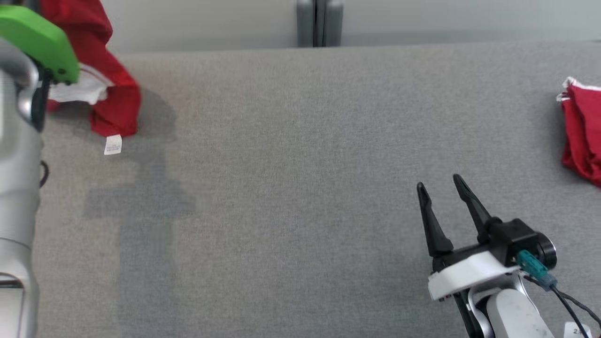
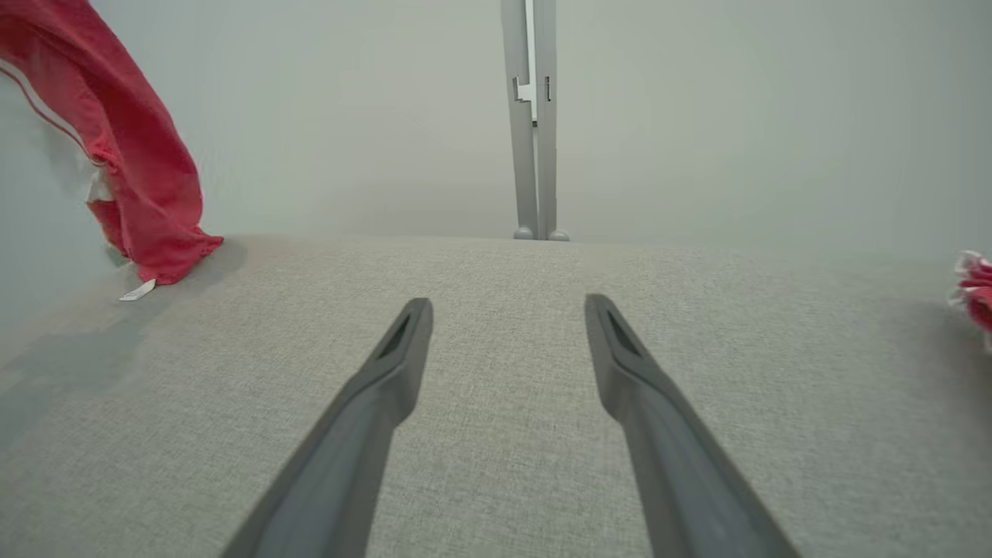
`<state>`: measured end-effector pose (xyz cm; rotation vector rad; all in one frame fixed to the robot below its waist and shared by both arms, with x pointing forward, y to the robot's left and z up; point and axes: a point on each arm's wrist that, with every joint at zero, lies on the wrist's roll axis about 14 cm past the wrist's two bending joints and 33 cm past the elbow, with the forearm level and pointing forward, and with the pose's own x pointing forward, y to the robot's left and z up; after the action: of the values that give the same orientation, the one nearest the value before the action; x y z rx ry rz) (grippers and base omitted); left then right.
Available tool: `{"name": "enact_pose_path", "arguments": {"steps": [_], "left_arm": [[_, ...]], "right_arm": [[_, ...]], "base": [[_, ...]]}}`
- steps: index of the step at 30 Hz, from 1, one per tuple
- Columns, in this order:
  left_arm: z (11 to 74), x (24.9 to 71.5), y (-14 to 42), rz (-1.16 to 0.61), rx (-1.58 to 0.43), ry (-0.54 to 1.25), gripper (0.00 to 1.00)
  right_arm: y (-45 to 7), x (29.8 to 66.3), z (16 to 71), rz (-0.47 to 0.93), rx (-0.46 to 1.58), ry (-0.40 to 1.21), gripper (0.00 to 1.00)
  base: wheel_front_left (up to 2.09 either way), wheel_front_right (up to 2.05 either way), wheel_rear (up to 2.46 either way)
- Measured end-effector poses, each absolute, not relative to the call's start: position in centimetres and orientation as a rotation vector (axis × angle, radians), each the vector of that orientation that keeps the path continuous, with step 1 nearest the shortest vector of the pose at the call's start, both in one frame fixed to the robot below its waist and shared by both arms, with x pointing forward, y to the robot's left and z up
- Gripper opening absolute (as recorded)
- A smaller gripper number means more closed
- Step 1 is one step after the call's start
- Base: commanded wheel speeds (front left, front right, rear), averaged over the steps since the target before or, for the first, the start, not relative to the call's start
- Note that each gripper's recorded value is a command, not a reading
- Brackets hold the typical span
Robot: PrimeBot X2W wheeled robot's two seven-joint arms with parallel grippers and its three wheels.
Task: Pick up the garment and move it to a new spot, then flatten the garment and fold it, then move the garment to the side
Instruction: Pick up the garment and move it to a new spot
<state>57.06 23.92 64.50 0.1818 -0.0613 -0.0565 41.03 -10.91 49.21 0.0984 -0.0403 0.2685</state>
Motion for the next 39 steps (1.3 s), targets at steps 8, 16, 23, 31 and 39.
{"name": "enact_pose_path", "arguments": {"steps": [8,16,23,31,39], "left_arm": [[76.7,52.5,9.3,-0.381,0.119,-0.379,0.0],[78.3,49.0,-1.6,-0.651,-0.177,-0.361,0.0],[62.9,51.0,-0.9,-0.479,-0.287,0.01,0.0],[48.4,51.3,5.3,-0.214,-0.251,0.289,0.0],[43.0,48.9,7.4,-0.128,-0.257,0.373,1.0]], "right_arm": [[-15.2,37.8,52.7,0.147,0.081,-0.14,1.0],[-19.3,35.0,53.9,0.023,0.081,-0.184,1.0],[-21.2,33.8,53.3,-0.041,0.091,-0.171,1.0],[-21.9,35.0,52.5,-0.06,0.096,-0.14,1.0],[-21.3,35.7,51.3,-0.044,0.099,-0.103,1.0]], "base": [[0.0,0.0,0.0],[0.0,0.0,0.0],[0.0,0.0,0.0],[0.0,0.0,0.0],[0.0,0.0,0.0]]}}
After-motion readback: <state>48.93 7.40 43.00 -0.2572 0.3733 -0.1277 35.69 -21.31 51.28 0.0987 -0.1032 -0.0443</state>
